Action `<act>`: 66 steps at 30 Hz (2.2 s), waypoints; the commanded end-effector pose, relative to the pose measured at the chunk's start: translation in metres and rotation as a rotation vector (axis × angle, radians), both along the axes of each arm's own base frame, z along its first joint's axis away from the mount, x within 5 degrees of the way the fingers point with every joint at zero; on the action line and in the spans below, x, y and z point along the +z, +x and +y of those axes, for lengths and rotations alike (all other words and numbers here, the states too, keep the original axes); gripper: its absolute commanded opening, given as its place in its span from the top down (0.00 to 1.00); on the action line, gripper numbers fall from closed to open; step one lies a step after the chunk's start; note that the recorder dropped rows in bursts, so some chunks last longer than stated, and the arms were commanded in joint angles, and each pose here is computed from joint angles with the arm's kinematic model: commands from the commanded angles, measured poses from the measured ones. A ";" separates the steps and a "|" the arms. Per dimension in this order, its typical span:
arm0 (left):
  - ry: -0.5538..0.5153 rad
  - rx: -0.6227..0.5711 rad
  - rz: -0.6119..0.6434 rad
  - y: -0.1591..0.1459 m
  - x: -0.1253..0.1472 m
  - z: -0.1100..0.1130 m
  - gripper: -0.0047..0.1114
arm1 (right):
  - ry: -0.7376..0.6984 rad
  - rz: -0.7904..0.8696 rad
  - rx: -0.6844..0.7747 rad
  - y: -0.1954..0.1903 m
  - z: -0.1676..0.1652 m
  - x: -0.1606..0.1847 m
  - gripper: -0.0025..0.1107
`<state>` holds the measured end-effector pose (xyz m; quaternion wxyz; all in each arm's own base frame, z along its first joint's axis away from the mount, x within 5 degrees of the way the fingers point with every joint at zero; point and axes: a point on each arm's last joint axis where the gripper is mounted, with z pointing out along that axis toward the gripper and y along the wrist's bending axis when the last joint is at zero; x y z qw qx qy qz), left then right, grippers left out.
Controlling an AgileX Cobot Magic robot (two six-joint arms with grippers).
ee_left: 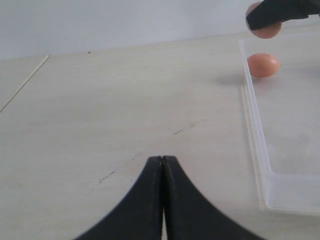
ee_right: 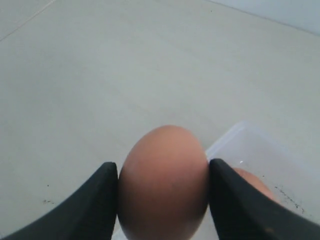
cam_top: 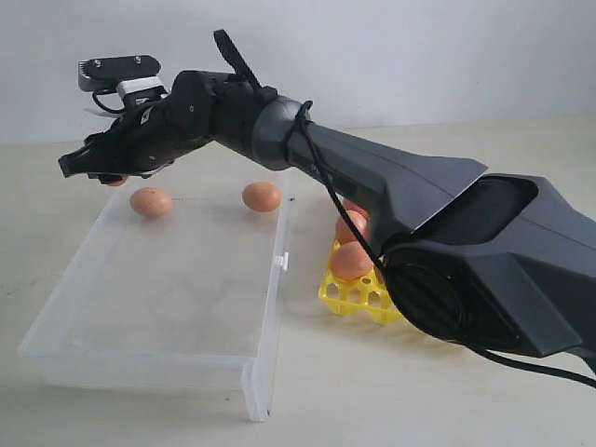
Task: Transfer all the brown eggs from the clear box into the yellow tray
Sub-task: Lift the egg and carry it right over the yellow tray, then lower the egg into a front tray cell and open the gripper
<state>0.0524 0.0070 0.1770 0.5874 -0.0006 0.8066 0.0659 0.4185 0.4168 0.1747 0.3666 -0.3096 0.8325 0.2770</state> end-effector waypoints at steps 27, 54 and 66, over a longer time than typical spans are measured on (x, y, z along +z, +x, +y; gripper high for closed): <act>-0.001 -0.007 -0.016 0.000 0.002 0.000 0.96 | 0.004 -0.515 -0.260 -0.174 -0.214 0.037 0.98; -0.001 -0.007 -0.016 0.000 0.002 0.000 0.96 | -0.162 -0.347 -0.437 -0.177 -0.291 -0.040 0.98; -0.001 -0.007 -0.016 0.000 0.002 0.000 0.96 | -0.213 -0.428 -0.393 -0.174 -0.290 -0.046 0.98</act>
